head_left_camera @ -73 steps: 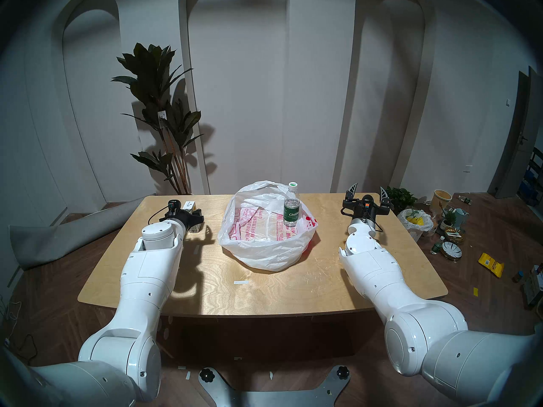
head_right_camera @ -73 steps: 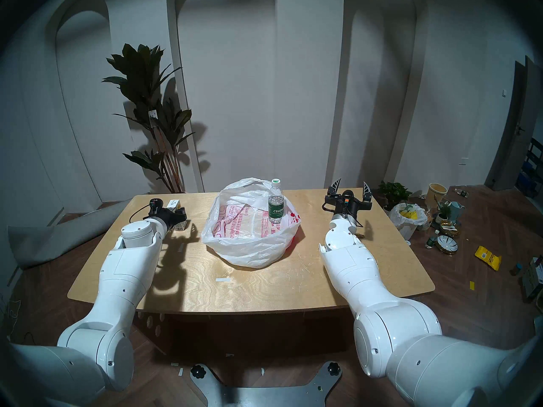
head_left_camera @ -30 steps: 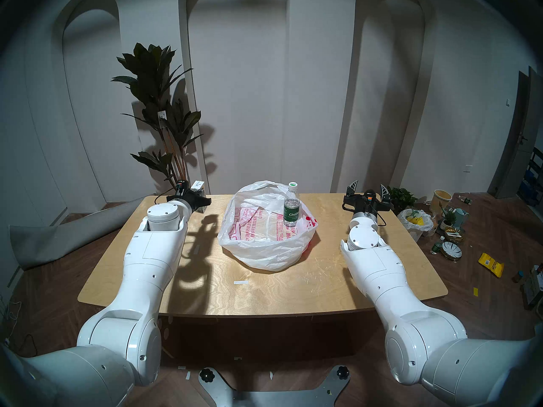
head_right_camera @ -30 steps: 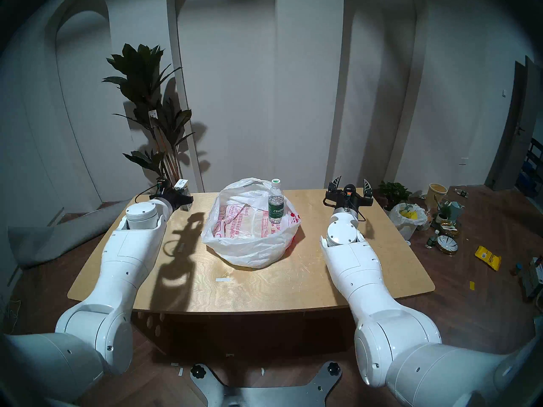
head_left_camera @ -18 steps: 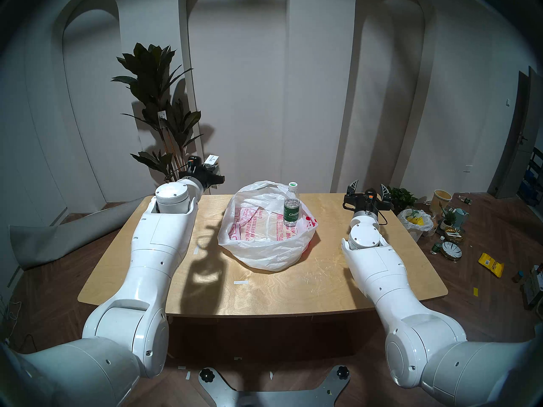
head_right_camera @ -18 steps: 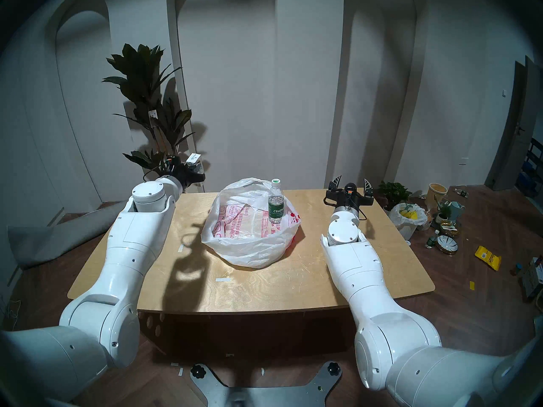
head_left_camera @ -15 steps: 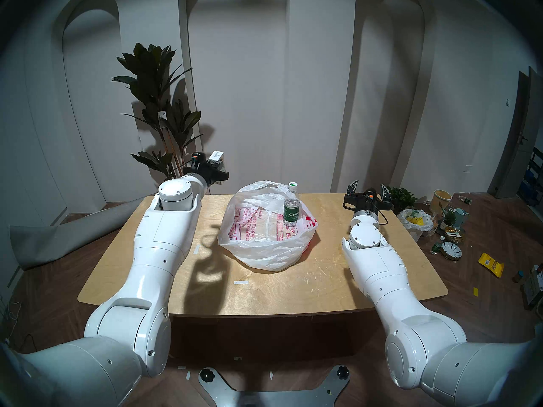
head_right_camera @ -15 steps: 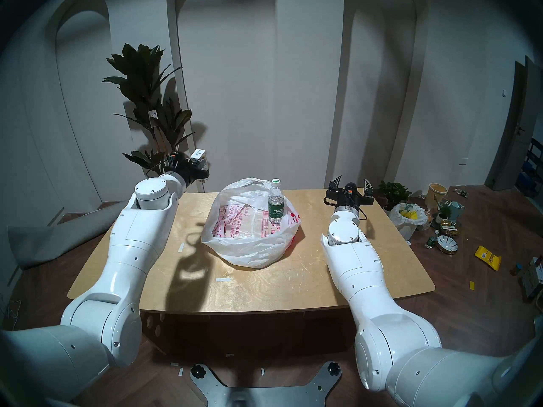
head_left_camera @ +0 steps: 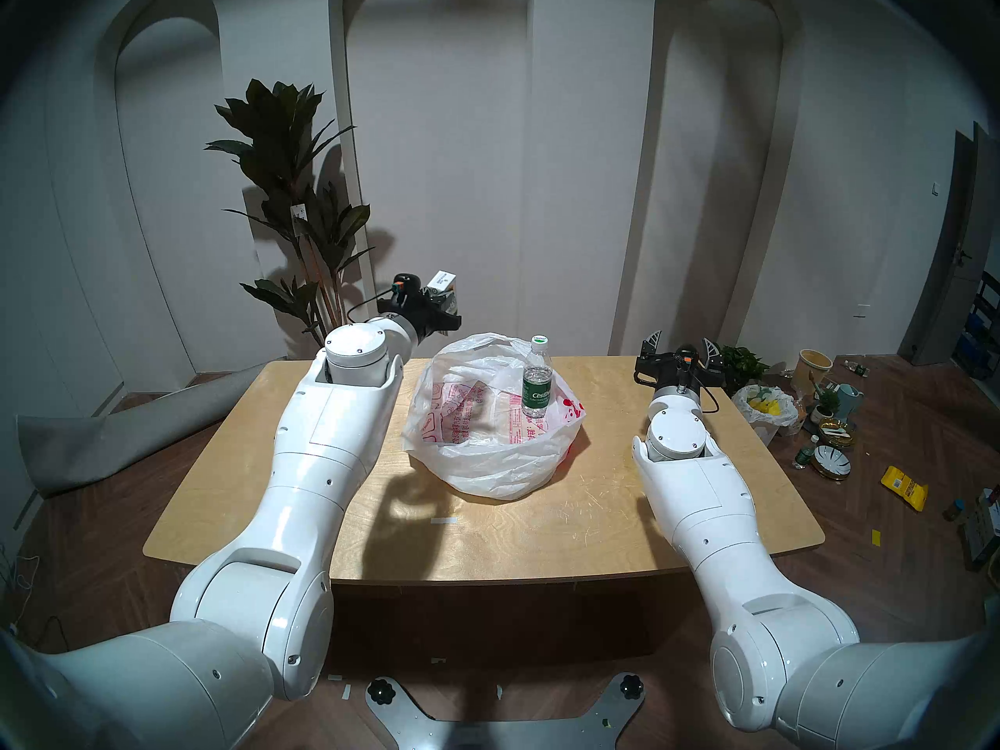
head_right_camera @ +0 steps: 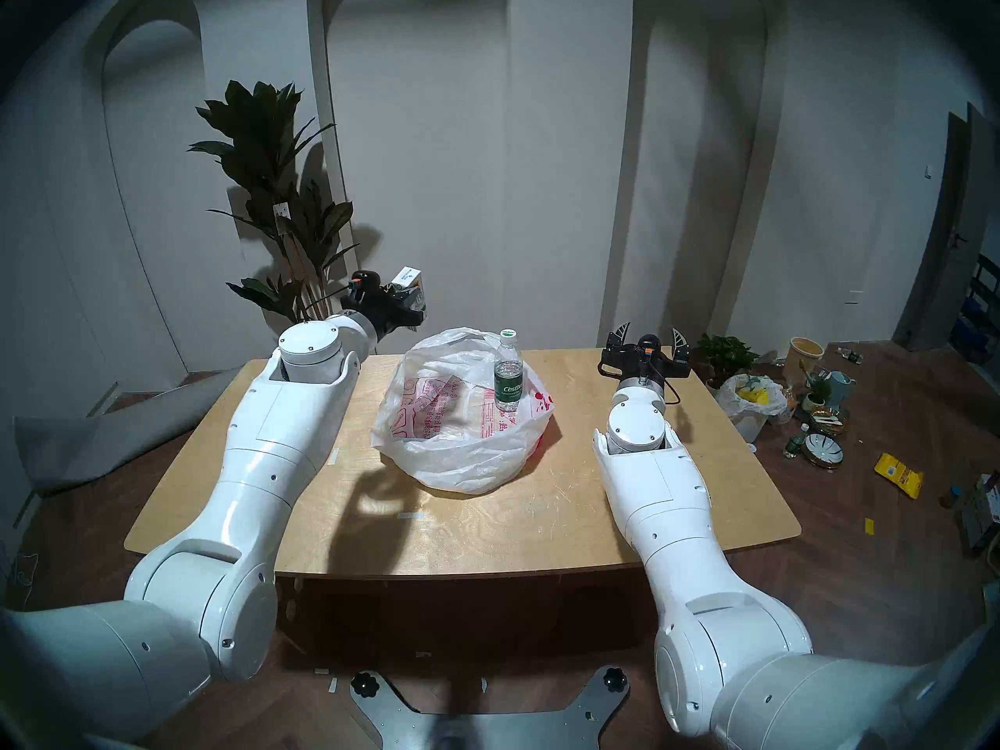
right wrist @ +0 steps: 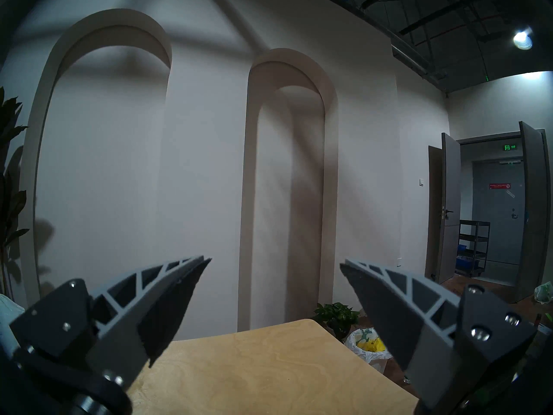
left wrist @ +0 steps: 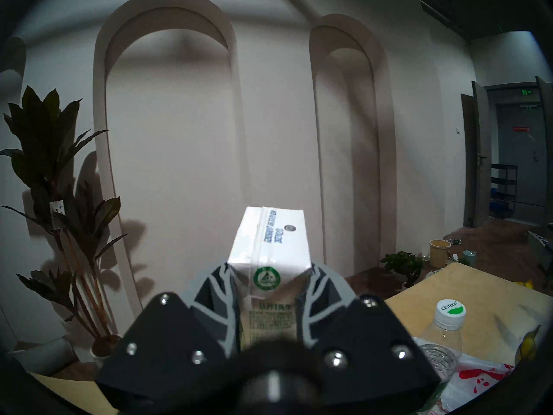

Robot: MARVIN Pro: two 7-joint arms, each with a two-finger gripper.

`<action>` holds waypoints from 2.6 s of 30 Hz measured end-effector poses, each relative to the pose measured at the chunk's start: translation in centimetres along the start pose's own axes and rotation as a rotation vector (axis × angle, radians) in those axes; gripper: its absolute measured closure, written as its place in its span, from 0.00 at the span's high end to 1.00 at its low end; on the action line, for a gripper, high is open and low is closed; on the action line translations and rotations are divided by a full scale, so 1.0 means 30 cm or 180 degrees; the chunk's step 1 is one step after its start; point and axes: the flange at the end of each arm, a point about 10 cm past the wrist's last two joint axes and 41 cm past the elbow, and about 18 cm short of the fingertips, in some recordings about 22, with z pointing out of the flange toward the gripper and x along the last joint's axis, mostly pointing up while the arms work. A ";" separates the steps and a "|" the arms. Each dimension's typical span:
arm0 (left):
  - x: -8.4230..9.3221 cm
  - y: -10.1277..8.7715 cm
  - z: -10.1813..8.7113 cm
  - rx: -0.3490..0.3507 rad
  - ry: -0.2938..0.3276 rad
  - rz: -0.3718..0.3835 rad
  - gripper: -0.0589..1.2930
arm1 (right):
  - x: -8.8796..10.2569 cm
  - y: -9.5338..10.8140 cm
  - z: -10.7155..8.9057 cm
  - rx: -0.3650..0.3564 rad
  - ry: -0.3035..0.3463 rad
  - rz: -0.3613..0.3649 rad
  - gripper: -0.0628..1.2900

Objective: Bag the groceries: heavy items first, fragile items on top

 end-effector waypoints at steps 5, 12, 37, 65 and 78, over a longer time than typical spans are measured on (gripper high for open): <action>-0.066 0.040 0.000 -0.0099 -0.0150 0.0049 0.24 | 0.019 0.006 -0.011 0.0013 -0.0013 0.0023 0.97; -0.151 0.083 -0.005 -0.0209 -0.0344 0.0123 0.24 | 0.049 0.016 -0.028 0.0032 -0.0025 0.0054 0.97; -0.418 0.084 -0.069 -0.0329 -0.0938 0.0399 0.23 | 0.167 0.059 -0.113 0.0145 -0.0126 0.0149 0.97; -0.184 -0.035 -0.015 -0.0091 -0.0291 0.0643 0.96 | 0.305 0.097 -0.265 0.0450 -0.0402 0.0159 0.97; 0.113 -0.183 -0.063 0.0272 0.0581 0.0671 0.96 | 0.330 0.017 -0.430 0.0959 -0.0631 0.0006 0.97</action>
